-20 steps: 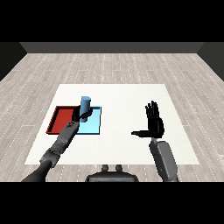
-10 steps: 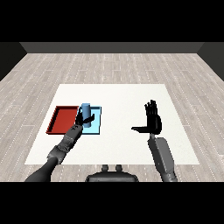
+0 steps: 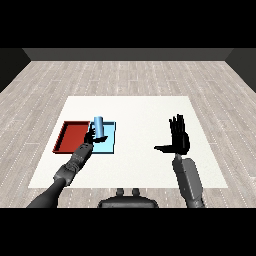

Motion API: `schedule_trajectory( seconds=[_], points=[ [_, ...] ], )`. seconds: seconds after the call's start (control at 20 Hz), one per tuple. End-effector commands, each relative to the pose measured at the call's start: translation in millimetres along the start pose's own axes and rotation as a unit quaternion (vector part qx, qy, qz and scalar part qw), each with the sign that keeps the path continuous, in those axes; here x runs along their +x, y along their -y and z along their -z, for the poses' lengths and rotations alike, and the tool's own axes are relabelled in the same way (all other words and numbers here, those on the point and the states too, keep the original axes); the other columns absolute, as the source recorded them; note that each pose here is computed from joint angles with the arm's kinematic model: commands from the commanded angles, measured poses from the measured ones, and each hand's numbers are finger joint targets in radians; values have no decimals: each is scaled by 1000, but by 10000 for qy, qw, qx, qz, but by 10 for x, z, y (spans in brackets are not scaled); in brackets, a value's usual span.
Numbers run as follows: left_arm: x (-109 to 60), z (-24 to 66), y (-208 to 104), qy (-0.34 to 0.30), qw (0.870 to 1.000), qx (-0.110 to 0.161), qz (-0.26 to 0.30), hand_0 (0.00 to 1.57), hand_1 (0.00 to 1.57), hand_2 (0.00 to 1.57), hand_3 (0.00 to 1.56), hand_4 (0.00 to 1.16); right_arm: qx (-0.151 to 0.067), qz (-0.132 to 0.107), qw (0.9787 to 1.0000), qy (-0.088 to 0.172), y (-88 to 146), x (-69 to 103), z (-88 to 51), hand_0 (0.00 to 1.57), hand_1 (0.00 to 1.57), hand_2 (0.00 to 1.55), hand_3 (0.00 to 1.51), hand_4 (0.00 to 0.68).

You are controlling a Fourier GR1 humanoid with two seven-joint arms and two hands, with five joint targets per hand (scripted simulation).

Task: Pick the blue can and put it in the blue box

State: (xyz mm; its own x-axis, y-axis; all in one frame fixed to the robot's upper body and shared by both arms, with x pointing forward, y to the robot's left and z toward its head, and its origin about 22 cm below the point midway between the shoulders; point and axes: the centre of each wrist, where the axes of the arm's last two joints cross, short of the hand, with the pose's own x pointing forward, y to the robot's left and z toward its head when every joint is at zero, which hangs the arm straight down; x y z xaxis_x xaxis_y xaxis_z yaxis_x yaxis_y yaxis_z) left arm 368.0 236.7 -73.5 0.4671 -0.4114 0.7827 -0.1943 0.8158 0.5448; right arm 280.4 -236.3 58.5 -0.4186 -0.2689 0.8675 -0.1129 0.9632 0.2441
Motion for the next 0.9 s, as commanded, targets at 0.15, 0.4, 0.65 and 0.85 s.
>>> schedule_trajectory(
  seconds=[0.15, 0.4, 0.65, 0.85],
  points=[
    [47, 33, -55, 253, 9973, 664, -205, 0, 0, 0, 0, 0, 94, 14, 10000, -8, 72, 66, -67, 0, 0, 0, 0, 0],
    [656, 83, -87, 2001, 9634, 975, -1492, 0, 0, 0, 0, 0, 189, -159, 9996, 118, -117, 149, 115, 0, 0, 0, 0, 0],
    [1065, -49, -24, 3900, 8903, -288, -2332, 0, 0, 0, 0, 0, 329, -217, 9991, -126, -46, -7, -70, 0, 0, 0, 0, 0],
    [706, -264, 173, 4102, 8438, -1398, -3166, 0, 0, 0, 0, 0, 329, -373, 9978, -445, 109, -105, -217, 0, 0, 0, 0, 0]
  ],
)
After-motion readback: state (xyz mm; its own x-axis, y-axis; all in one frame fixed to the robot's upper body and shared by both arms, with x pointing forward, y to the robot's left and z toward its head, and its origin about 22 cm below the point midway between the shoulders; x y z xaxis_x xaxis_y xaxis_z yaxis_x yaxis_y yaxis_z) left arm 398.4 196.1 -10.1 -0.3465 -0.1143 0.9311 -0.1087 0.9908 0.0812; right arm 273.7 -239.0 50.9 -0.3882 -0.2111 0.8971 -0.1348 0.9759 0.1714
